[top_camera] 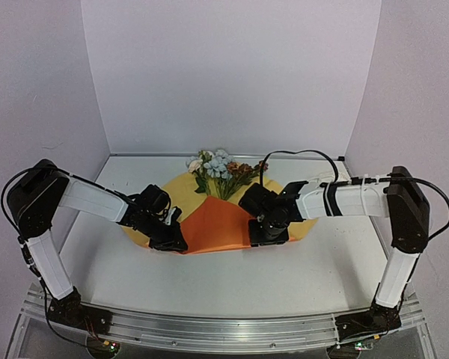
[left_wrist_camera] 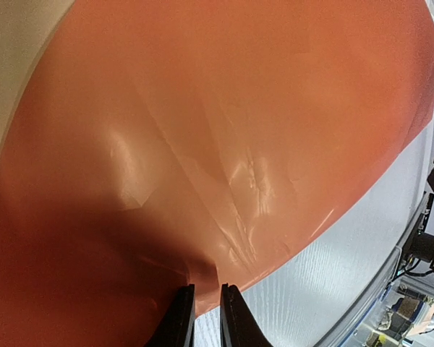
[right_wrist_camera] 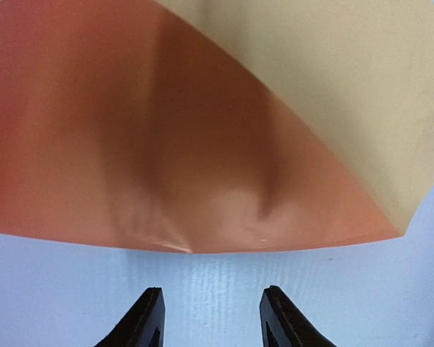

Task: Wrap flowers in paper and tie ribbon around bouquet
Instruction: Press the fold line of the 1/4-folded wrapping paper.

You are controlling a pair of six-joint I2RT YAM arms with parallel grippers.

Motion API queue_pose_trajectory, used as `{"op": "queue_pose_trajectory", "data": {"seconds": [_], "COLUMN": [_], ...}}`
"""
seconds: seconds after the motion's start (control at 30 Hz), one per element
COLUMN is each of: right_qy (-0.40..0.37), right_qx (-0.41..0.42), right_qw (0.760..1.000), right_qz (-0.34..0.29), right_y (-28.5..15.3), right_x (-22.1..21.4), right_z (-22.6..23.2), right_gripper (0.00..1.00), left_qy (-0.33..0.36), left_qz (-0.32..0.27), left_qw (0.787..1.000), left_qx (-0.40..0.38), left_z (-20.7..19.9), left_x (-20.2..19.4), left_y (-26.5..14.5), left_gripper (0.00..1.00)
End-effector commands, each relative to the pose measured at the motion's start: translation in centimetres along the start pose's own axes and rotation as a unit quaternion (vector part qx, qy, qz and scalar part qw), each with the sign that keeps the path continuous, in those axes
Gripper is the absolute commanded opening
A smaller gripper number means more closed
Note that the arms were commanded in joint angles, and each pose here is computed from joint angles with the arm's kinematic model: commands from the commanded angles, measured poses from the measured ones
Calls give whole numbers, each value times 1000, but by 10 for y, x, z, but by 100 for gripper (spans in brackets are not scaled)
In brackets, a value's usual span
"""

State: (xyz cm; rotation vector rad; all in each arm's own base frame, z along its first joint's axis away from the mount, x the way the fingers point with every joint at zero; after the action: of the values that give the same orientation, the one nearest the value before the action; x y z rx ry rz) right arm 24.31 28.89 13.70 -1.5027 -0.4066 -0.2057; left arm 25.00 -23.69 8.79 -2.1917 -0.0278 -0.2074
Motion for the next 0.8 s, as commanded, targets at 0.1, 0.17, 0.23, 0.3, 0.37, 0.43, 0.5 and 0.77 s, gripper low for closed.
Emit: {"op": "queue_pose_trajectory", "data": {"seconds": [0.1, 0.17, 0.23, 0.3, 0.37, 0.43, 0.5, 0.77], "right_qy": [1, 2, 10, 23, 30, 32, 37, 53], "right_qx": [88, 113, 133, 160, 175, 184, 185, 145], "right_qw": [996, 994, 991, 987, 984, 982, 982, 988], "right_qz": [4, 7, 8, 14, 18, 19, 18, 18], "right_y": [0, 3, 9, 16, 22, 27, 33, 50], "right_x": [23, 25, 24, 21, 18, 17, 15, 3], "right_z": [59, 77, 89, 98, 105, 110, 111, 92], "right_gripper": [39, 34, 31, 29, 27, 27, 27, 24], "left_qy": [19, 21, 23, 24, 25, 25, 26, 23], "left_qz": [-5, -5, -3, -1, 2, 2, 3, 4], "left_qw": [1000, 1000, 1000, 1000, 1000, 1000, 1000, 1000], "left_qx": [5, 4, 3, 2, 2, 2, 1, 3], "left_z": [0, 0, 0, 1, 1, 2, 1, 4], "left_x": [7, 7, 7, 6, 5, 5, 5, 6], "left_y": [0, -1, -1, -1, 0, 0, 0, 0], "left_gripper": [15, 16, 15, 15, 15, 15, 15, 15]}}
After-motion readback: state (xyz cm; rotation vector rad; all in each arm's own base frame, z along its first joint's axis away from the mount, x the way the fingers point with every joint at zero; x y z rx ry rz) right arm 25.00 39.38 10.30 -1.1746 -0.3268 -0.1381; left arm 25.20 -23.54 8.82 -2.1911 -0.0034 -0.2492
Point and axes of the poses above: each gripper's point midway between its finger pads, its own y axis out along the fingers, its own z axis along the line the jaws close on, x = y × z, the point moved 9 cm from there along -y, back along the fingers, and after that the axes turned 1 degree about -y, right-handed, at the moved point
